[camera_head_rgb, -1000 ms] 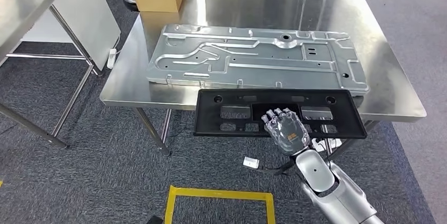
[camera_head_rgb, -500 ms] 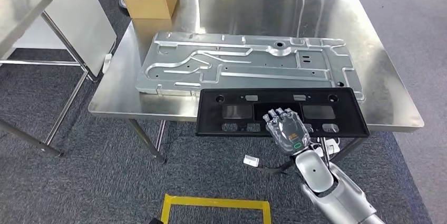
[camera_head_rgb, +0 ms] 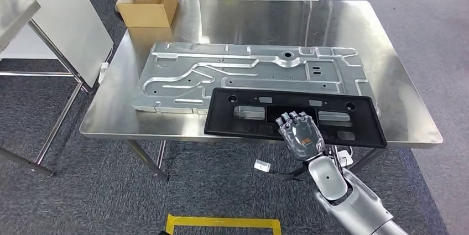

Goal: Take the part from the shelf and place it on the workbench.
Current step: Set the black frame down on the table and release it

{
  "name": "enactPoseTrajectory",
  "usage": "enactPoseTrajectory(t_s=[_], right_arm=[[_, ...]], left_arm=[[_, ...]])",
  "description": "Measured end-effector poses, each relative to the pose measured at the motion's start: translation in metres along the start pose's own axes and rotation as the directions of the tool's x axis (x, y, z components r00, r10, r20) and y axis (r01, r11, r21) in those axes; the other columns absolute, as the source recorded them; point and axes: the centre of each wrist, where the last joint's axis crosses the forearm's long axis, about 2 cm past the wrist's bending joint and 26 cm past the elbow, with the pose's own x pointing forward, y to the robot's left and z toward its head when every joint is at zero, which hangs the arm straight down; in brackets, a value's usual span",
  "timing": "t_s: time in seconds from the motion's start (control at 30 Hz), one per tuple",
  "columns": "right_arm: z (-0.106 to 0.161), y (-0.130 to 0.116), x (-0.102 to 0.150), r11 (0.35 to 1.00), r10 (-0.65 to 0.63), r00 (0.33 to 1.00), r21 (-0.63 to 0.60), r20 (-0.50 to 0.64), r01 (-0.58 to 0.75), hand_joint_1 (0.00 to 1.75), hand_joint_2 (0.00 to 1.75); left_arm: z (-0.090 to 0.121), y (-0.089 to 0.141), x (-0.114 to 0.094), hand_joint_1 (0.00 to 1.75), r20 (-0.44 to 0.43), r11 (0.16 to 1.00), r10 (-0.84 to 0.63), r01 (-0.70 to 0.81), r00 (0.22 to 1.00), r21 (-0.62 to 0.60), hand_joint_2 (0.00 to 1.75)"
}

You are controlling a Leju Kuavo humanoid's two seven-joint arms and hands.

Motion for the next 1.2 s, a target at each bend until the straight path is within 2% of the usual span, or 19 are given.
enactPoseTrajectory(t_s=[1.2], right_arm=[[-0.0017, 0.0048, 0.0040, 1.000, 0.007, 0.999, 0.019, 0.039, -0.008, 1.75, 1.75]], left_arm=[[0.0000, 0.0001, 0.0013, 0.00, -0.002, 1.000, -0.002, 0.002, 1.000, 0.000, 1.75]])
